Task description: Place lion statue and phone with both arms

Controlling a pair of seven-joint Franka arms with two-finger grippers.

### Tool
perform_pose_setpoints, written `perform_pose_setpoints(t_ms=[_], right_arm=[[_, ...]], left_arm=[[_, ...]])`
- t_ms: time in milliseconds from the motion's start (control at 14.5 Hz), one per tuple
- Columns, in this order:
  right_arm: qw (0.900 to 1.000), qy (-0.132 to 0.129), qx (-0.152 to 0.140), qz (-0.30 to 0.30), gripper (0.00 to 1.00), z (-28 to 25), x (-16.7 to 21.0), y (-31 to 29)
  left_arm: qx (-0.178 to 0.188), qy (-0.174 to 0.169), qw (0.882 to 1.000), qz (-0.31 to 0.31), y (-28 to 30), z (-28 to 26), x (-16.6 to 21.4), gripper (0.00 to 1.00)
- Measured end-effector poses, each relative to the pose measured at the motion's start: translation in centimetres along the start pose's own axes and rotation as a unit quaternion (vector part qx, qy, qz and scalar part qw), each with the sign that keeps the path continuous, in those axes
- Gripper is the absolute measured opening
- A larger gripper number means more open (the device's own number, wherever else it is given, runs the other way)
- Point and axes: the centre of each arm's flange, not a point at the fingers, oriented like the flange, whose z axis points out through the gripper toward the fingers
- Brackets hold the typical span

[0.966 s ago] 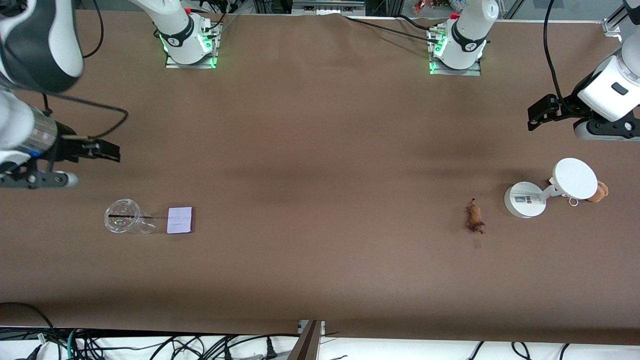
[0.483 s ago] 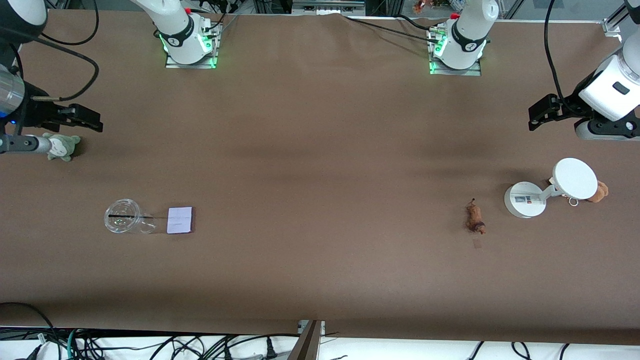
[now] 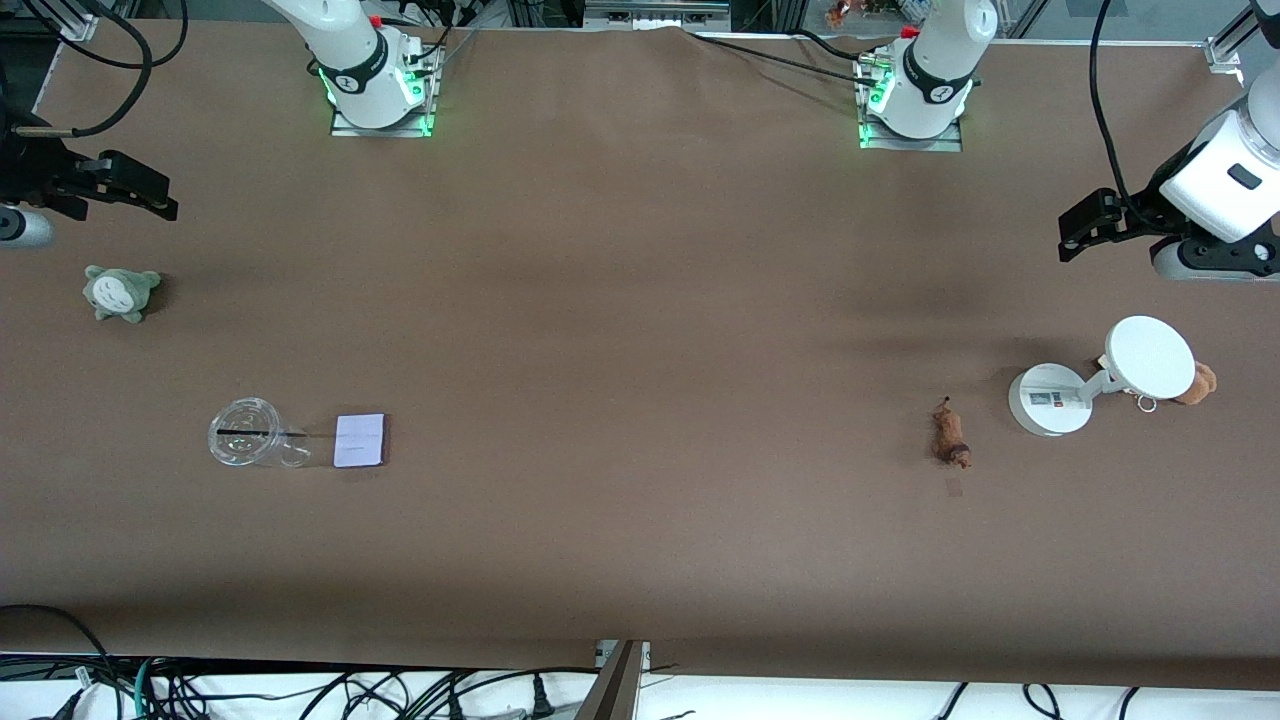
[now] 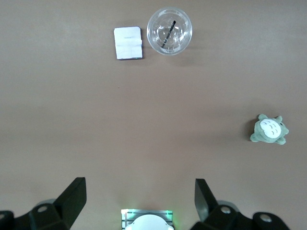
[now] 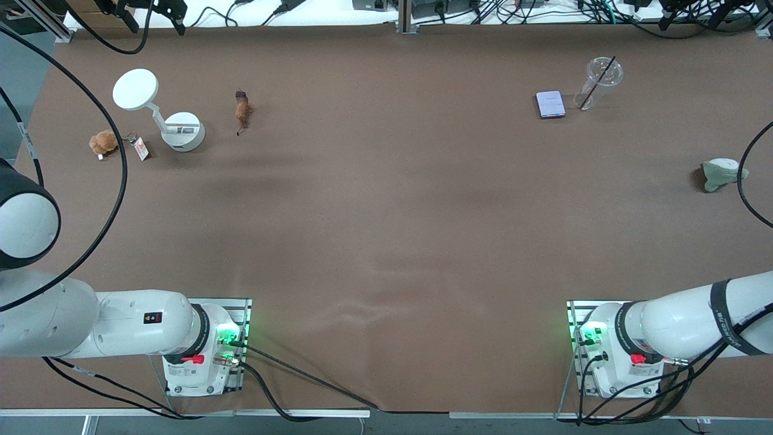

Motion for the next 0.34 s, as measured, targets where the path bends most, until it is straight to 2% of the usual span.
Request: perform_pose_setpoints(t_ms=[345], right_arm=[[1.0,-0.008,-0.001,0.0,1.0,0.87,0.73,0.02]], left_arm=[[0.0,0.0,1.0,0.001,0.14,0.01,0.0,1.0]])
